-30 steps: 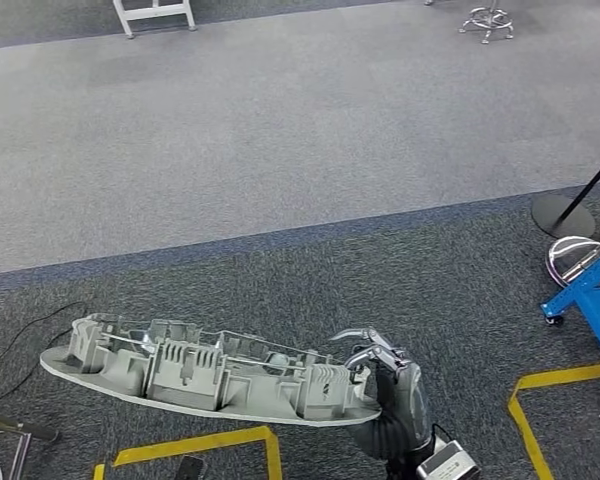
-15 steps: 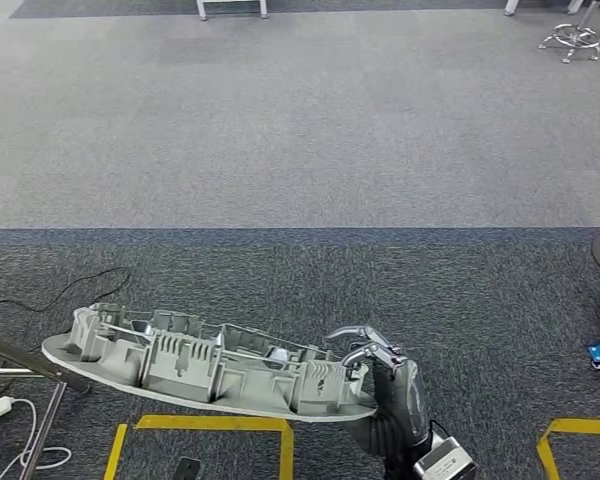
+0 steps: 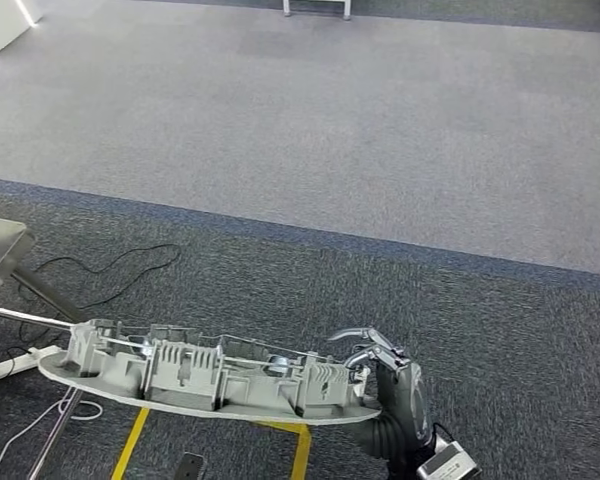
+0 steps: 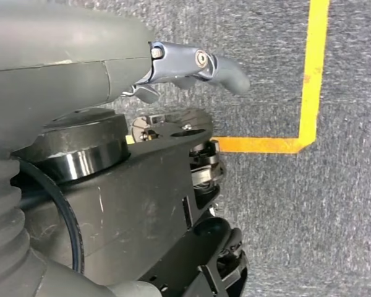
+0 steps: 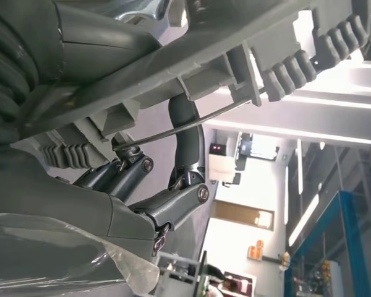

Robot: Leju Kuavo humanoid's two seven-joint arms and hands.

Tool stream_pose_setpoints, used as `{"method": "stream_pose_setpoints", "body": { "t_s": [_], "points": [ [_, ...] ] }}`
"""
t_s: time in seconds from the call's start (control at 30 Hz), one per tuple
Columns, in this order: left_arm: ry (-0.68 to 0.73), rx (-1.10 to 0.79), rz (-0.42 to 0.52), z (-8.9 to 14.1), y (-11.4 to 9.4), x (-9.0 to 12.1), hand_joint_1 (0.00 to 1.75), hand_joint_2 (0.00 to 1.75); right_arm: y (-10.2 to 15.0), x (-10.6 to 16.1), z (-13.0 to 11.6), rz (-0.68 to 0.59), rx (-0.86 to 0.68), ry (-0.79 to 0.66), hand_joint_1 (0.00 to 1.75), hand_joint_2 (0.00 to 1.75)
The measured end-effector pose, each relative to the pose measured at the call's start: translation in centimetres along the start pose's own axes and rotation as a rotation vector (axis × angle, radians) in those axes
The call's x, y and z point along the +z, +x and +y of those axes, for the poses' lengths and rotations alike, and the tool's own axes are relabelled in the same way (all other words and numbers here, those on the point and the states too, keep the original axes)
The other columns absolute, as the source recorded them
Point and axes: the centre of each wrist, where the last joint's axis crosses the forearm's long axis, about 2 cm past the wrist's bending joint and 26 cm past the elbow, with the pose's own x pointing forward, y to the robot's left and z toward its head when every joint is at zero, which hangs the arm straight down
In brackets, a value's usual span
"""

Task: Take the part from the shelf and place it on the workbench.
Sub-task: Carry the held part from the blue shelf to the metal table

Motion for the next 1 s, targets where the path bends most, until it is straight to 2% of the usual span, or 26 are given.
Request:
{"method": "stream_pose_setpoints", "body": {
  "t_s": [1.0],
  "points": [
    [-0.012,-0.031,-0.003,-0.02,-0.08,0.04,0.0,1.75,0.5,-0.6,0.42,-0.041,0.013,0.016,1.75,1.75]
  ]
}}
